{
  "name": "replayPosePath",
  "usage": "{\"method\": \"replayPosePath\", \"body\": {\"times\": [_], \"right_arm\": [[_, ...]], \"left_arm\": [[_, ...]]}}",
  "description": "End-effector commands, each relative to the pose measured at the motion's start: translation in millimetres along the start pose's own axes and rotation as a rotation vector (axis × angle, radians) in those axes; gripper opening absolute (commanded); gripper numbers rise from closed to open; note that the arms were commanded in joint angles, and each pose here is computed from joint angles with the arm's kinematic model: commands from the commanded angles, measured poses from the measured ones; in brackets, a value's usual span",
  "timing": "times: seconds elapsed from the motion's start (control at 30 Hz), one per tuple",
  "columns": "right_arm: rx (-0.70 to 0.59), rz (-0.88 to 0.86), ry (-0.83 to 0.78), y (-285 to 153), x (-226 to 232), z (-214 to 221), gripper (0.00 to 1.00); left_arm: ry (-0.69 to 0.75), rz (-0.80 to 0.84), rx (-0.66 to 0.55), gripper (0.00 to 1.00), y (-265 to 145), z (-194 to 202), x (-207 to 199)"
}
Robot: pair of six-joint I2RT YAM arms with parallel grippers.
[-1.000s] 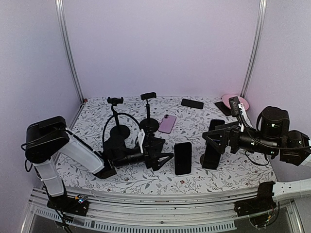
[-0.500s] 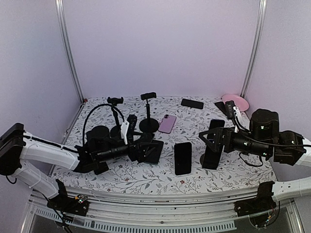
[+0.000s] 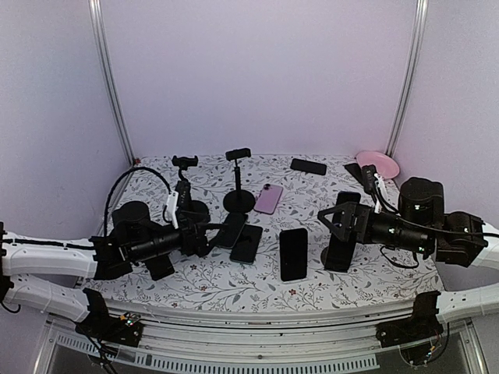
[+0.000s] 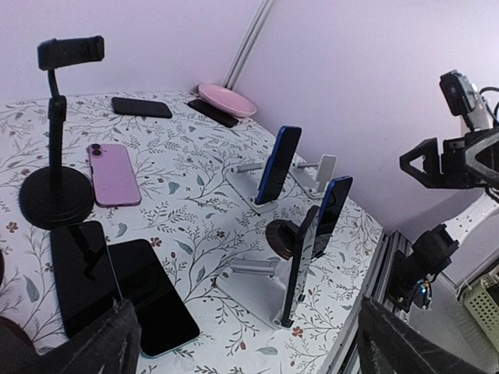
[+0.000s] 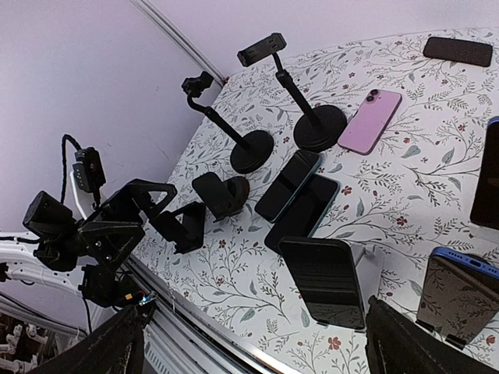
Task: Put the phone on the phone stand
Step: Pick up the phone stand from the center of the board.
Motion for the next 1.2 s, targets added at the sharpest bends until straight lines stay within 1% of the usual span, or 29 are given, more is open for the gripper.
{"method": "replayPosePath", "body": {"times": [0.0,0.07,0.13,0.3,0.5,0.57,0.8,0.87,0.93,0.97,1.07,1.17], "right_arm": [[-0.049,-0.017,0.087,-3,-6,-3,0.99],[-0.066,-0.040,0.102,-6,-7,-4,0.99],[-0.076,-0.031,0.076,-7,-9,-5,0.99],[-0.063,0.003,0.037,-5,-14,-2,0.99],[-0.046,0.083,0.008,0,-25,1,0.99],[-0.044,0.085,-0.004,0,-26,1,0.99],[-0.038,0.100,-0.001,-2,-30,3,0.99],[-0.039,0.102,0.003,-2,-31,3,0.99],[-0.039,0.097,0.004,-3,-29,3,0.99],[-0.040,0.094,0.004,-4,-28,2,0.99],[-0.045,0.081,0.006,-7,-26,0,0.99],[-0.049,0.073,0.009,-10,-26,-1,0.99]], "left_arm": [[-0.041,-0.102,0.028,0.97,-10,0,19],[-0.052,-0.149,0.008,0.97,-16,-8,26],[-0.067,-0.196,-0.012,0.97,-23,-17,34],[-0.089,-0.311,-0.044,0.97,-41,-42,54],[-0.129,-0.474,-0.029,0.96,-59,-60,83],[-0.143,-0.512,-0.033,0.97,-63,-74,93],[-0.167,-0.615,0.034,0.96,-54,-85,134],[-0.172,-0.626,0.060,0.94,-48,-85,148],[-0.176,-0.638,0.086,0.89,-41,-85,161],[-0.178,-0.645,0.098,0.86,-37,-84,166],[-0.175,-0.652,0.122,0.73,-27,-82,179],[-0.151,-0.668,0.142,0.66,-19,-78,191]]}}
Point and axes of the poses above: each gripper's point midway between its finger pads, its own y axis out along the fingers, its own x axis along the line the jaws close on, z = x × y, the point moved 1 cm from there along -y, back along the fingers, and after that the axes turned 9 degrees about y, right-handed, at the moved point
